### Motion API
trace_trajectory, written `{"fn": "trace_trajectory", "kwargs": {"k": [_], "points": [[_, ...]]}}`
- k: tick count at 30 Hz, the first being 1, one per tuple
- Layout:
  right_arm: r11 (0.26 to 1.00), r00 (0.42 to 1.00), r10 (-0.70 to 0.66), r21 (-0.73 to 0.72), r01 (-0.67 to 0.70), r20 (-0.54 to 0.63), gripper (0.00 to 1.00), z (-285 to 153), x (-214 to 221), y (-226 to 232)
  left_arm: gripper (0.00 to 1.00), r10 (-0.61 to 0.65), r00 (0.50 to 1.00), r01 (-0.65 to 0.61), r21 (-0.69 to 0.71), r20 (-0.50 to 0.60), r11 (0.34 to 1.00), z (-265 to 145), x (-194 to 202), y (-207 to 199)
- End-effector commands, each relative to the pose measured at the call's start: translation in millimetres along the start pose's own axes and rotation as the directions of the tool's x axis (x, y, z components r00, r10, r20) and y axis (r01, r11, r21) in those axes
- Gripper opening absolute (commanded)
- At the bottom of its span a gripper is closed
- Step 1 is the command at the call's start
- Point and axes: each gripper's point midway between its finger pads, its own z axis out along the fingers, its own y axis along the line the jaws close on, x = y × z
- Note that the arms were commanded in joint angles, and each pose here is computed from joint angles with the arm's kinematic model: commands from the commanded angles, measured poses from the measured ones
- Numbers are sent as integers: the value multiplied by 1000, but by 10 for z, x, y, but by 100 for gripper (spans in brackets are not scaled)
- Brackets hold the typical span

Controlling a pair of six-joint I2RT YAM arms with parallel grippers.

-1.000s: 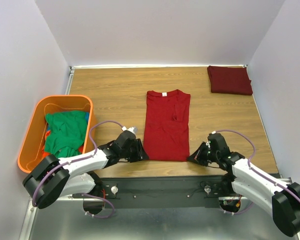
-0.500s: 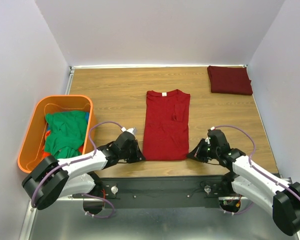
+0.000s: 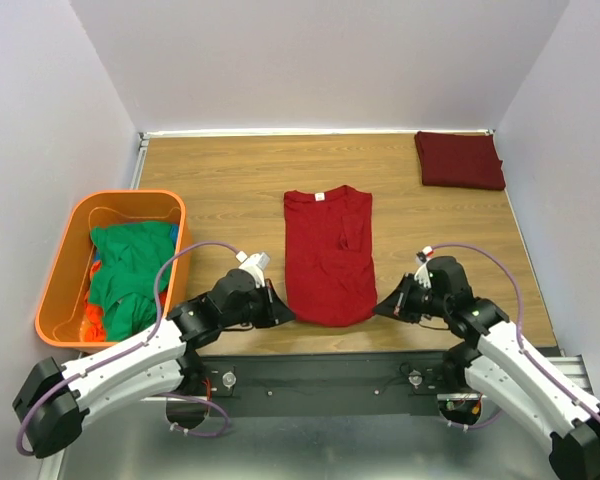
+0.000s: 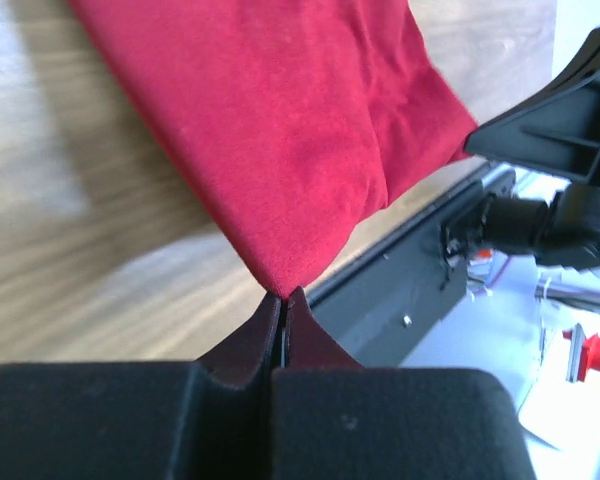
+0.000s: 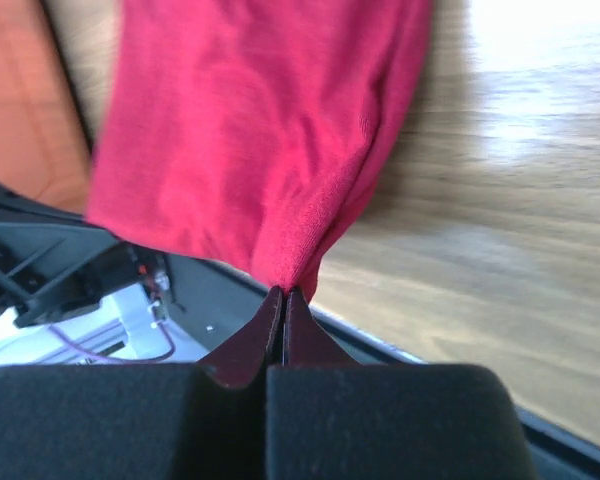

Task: Fold and stack the t-shirts
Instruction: Fold the tshirt

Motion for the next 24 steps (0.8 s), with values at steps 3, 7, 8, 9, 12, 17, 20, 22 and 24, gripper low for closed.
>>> {"fn": "trace_trajectory", "kwargs": {"k": [3,7,8,9,12,17,20,22,24], "points": [[997,998,-70,-42,70,-2,1,-399,11,308,0,21,1000,-21,8,-22,1000,-153,-1,-267],[991,993,-108,-80,111,42,1,-630,-86,564,0,3,1000,-3,43,-4,999,-335,-79,-497],[990,993,-113,-82,116,43,1,-643,-98,592,0,1,1000,-1,61,5,998,-375,-117,-570],[988,990,-126,-87,131,57,1,-672,-139,643,0,-9,1000,7,76,16,997,-406,-148,-622],[989,988,-132,-51,137,85,1,-665,-275,689,0,-15,999,12,97,33,995,-407,-222,-728],[992,980,-124,19,122,159,1,-629,-577,769,0,-6,998,0,100,59,995,-277,-378,-835],[991,971,-129,40,124,203,1,-579,-797,878,0,-4,998,-3,96,69,995,-176,-510,-862],[990,968,-134,63,123,211,1,-485,-921,909,0,-4,998,-2,87,64,996,-110,-572,-852],[990,968,-139,68,127,209,1,-411,-1034,996,0,-10,998,3,103,68,995,-74,-693,-877]]}}
